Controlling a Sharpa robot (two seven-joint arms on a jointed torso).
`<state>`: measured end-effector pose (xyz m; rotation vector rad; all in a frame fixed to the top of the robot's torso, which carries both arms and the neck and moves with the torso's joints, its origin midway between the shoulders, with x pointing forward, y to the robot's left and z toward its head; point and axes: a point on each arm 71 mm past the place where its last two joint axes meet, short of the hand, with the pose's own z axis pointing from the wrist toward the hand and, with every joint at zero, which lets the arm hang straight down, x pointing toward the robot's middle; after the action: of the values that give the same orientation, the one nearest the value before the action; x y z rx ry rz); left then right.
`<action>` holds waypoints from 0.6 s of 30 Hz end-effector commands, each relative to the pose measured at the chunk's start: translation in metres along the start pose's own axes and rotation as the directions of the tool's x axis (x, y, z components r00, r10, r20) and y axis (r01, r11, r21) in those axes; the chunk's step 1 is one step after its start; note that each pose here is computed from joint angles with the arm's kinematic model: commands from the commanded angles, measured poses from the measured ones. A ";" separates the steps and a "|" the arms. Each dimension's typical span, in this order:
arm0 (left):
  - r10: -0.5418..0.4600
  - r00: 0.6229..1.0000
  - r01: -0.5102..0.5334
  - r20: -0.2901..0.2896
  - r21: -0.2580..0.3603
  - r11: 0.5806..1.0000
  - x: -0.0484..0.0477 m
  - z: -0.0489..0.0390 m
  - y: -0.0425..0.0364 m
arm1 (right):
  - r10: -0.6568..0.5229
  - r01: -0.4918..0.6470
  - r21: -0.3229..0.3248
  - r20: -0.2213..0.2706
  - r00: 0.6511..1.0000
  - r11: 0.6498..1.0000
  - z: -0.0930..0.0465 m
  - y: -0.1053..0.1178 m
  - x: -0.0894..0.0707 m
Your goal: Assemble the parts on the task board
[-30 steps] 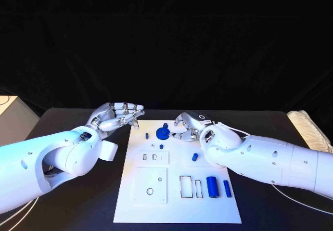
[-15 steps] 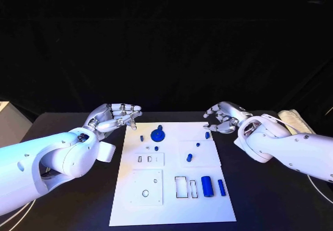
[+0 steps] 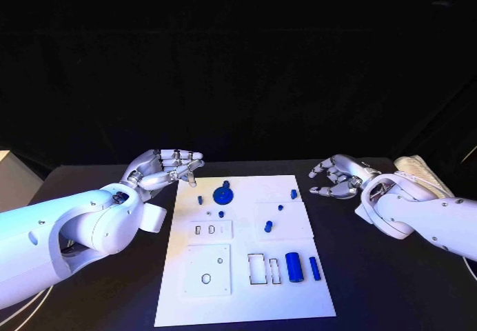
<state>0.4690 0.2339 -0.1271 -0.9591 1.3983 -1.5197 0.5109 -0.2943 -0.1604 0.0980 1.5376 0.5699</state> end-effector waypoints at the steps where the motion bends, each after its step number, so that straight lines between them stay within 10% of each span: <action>1: -0.004 1.000 0.005 -0.021 0.010 1.000 0.0021 0.0008 -0.0007 | -0.007 0.005 -0.050 -0.032 0.999 0.999 0.002 0.004 0.008; 18: -0.003 1.000 0.003 -0.018 0.008 1.000 0.0006 0.0012 0.0003 | -0.011 0.010 -0.025 -0.062 0.998 1.000 0.018 0.011 0.037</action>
<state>0.4705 0.2351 -0.1282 -0.9605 1.3989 -1.5166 0.5223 -0.2659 -0.1861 0.0697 1.5744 0.5943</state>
